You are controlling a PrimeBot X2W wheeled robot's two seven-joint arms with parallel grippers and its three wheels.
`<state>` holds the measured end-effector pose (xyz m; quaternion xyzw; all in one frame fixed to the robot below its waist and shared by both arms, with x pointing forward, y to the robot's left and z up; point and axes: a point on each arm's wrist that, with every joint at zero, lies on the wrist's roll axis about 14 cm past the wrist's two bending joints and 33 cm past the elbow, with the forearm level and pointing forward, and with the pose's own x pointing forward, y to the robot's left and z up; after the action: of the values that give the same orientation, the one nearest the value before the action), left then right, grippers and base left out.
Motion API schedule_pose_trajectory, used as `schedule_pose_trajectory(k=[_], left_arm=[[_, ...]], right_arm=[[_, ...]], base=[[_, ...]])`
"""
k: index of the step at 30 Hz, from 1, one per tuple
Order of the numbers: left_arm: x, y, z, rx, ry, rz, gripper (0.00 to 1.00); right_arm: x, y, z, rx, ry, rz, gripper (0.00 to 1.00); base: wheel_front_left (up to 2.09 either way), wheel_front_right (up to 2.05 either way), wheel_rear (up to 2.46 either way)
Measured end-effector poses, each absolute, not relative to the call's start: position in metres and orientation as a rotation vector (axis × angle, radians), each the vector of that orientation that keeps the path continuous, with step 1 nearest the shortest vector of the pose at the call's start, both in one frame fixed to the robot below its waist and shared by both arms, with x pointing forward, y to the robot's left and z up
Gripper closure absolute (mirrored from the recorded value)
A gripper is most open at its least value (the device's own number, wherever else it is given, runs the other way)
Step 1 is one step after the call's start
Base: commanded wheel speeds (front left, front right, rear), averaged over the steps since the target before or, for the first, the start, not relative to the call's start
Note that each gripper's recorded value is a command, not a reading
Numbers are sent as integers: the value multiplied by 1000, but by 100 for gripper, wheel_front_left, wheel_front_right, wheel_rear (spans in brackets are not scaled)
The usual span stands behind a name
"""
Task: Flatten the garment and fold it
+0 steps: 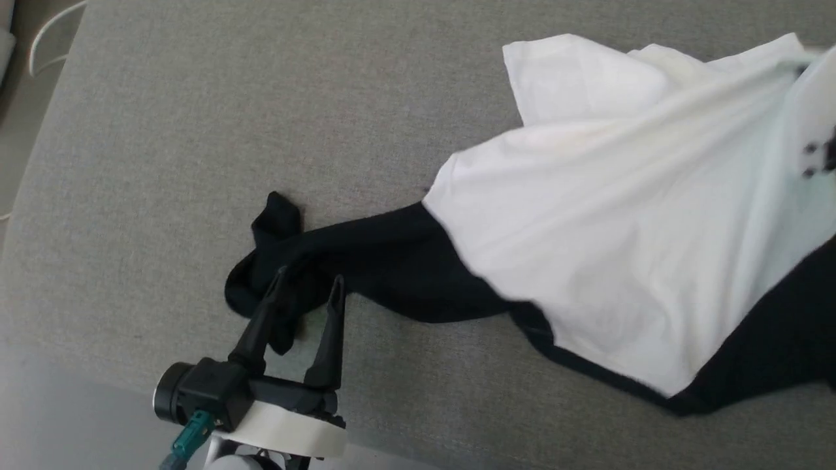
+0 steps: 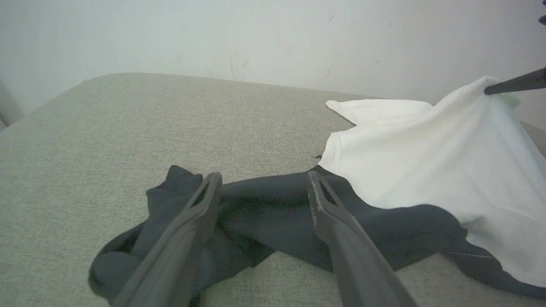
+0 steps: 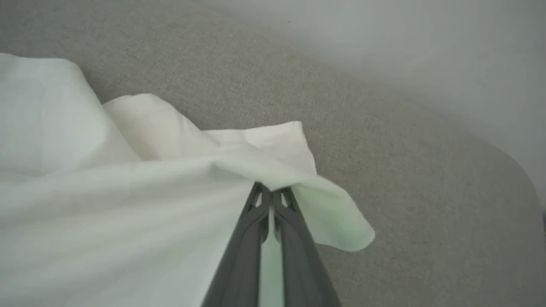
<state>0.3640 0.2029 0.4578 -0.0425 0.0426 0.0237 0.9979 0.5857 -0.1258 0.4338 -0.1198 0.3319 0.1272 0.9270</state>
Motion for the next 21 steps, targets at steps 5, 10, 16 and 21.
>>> schedule_pose_trajectory(k=[5,10,16,21], left_arm=[[364,205,452,-92,105,57,0],[357,213,440,-89,147,92,0],[353,222,436,-75,168,120,0],[357,221,438,-75,158,112,0]], right_arm=[[628,-121,471,-307,545,248,100],[653,-107,465,-346,522,255,100],[660,-86,421,-331,574,280,0],[655,-75,407,-274,583,296,0]], base=[[0,0,0],[0,0,0],[0,0,0],[0,0,0]])
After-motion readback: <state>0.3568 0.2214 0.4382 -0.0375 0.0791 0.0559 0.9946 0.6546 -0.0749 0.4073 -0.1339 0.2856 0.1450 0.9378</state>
